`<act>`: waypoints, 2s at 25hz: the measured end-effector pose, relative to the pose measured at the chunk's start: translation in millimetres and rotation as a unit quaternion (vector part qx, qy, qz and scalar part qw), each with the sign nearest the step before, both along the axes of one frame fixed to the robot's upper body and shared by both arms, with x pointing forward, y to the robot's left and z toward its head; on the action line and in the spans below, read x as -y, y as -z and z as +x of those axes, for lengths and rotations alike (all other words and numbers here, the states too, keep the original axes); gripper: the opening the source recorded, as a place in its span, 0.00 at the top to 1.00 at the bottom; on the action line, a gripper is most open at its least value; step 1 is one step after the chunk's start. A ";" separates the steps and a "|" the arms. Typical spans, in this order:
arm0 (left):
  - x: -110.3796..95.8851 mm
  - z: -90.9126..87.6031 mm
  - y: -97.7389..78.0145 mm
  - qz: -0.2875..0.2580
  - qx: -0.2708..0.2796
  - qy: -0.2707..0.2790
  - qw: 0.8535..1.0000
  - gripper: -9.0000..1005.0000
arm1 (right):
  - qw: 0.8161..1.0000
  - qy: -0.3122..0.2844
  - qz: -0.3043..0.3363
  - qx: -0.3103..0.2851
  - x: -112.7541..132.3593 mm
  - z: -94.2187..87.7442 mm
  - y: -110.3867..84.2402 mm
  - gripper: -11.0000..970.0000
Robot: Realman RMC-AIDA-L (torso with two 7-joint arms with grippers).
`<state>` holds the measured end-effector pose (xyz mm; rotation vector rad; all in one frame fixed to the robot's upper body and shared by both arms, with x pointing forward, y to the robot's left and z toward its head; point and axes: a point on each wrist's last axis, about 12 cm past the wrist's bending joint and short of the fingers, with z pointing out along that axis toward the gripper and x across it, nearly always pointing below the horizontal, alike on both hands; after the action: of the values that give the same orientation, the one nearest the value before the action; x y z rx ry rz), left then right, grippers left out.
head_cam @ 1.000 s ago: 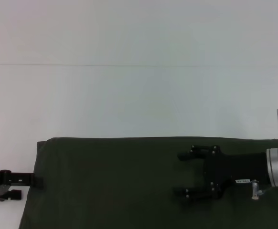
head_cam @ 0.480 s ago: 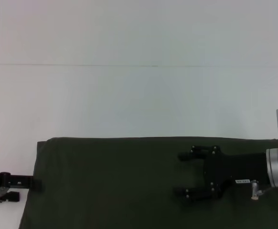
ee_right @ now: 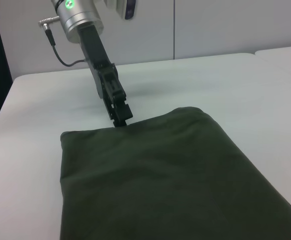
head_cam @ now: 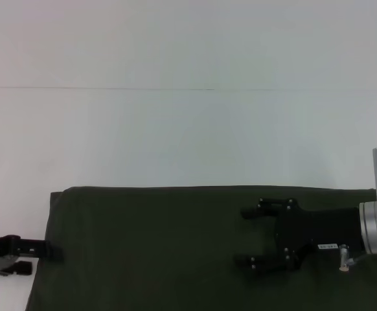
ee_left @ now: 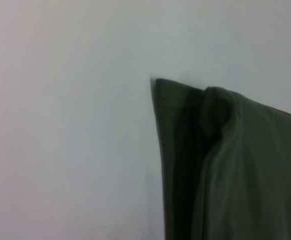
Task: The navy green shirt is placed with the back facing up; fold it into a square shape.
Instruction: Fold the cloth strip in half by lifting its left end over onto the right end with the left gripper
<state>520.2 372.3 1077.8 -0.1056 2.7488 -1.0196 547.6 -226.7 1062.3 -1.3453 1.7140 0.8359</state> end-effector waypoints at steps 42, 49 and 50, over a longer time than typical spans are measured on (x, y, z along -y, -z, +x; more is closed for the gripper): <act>24.9 12.9 2.3 -0.011 -0.015 0.020 1.000 0.26 | 1.000 -0.015 0.004 -0.007 -3.5 -1.5 -2.6 0.05; 29.4 13.5 3.4 -0.006 -0.021 0.031 0.999 0.59 | 1.000 -0.017 0.007 -0.007 -3.5 -1.4 -3.9 0.05; 29.4 13.5 3.4 -0.006 -0.021 0.031 0.999 0.62 | 1.000 -0.017 0.007 -0.006 -3.3 -1.3 -4.0 0.05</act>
<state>533.7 342.9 1074.4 -0.0446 2.7992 -1.0625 546.3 -223.5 1066.4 -1.3659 1.6973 0.8750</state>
